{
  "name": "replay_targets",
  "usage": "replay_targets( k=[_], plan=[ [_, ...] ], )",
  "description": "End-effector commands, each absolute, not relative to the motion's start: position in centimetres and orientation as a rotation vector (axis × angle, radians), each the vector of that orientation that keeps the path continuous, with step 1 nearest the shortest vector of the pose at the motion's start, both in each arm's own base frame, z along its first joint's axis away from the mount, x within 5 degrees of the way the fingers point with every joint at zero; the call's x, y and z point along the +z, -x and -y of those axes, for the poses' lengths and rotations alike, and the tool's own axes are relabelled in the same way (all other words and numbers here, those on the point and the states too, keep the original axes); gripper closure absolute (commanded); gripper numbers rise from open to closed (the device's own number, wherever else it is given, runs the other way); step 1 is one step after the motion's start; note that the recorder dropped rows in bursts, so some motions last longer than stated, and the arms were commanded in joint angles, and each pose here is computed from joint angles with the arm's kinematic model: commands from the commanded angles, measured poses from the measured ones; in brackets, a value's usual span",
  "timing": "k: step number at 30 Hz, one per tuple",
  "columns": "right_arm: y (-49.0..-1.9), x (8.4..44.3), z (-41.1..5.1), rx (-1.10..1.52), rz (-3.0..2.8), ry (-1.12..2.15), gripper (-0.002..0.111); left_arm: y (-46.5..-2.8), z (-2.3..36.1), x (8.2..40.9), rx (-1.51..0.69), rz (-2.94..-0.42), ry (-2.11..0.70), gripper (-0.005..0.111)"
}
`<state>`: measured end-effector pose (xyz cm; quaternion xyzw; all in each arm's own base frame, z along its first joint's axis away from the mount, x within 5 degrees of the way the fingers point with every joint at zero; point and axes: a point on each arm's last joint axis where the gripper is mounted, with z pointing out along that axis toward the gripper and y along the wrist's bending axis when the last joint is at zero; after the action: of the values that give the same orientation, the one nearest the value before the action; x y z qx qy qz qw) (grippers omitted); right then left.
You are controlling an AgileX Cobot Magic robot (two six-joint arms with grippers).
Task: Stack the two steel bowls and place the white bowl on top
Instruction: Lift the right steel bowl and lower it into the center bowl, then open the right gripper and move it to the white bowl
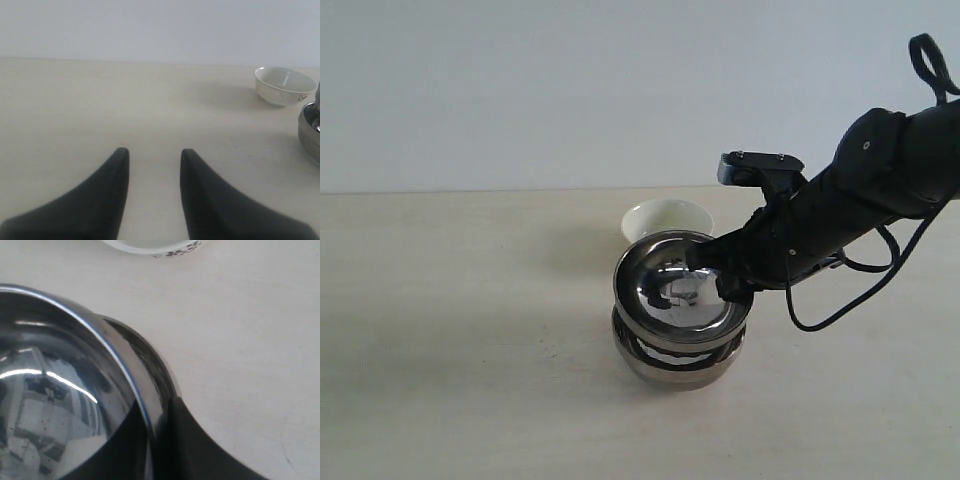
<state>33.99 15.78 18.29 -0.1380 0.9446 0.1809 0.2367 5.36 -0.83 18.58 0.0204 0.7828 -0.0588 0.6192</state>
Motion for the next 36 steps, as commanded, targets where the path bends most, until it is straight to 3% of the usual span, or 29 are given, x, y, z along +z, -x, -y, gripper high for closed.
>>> replay_targets(
  k=[1,16,18,23,36],
  plan=[
    [-34.1,18.6,-15.8,0.492,-2.569,0.382,0.108,-5.4,0.8,18.5,-0.132,-1.796,-0.046,0.074],
    [-34.2,18.7,-15.8,0.489,-2.564,0.384,0.108,-5.4,0.8,18.5,-0.132,-1.796,-0.046,0.074],
    [-34.2,18.7,-15.8,0.489,-2.564,0.384,0.104,-5.4,0.8,18.5,-0.132,-1.796,-0.046,0.074],
    [-34.2,18.7,-15.8,0.497,-2.572,0.36,0.073,-5.4,0.8,18.5,-0.132,-1.796,-0.046,0.074],
    [-34.8,20.8,-16.6,0.548,-2.563,0.419,0.072,-5.4,0.8,18.5,-0.132,-1.796,-0.046,0.074]
  ],
)
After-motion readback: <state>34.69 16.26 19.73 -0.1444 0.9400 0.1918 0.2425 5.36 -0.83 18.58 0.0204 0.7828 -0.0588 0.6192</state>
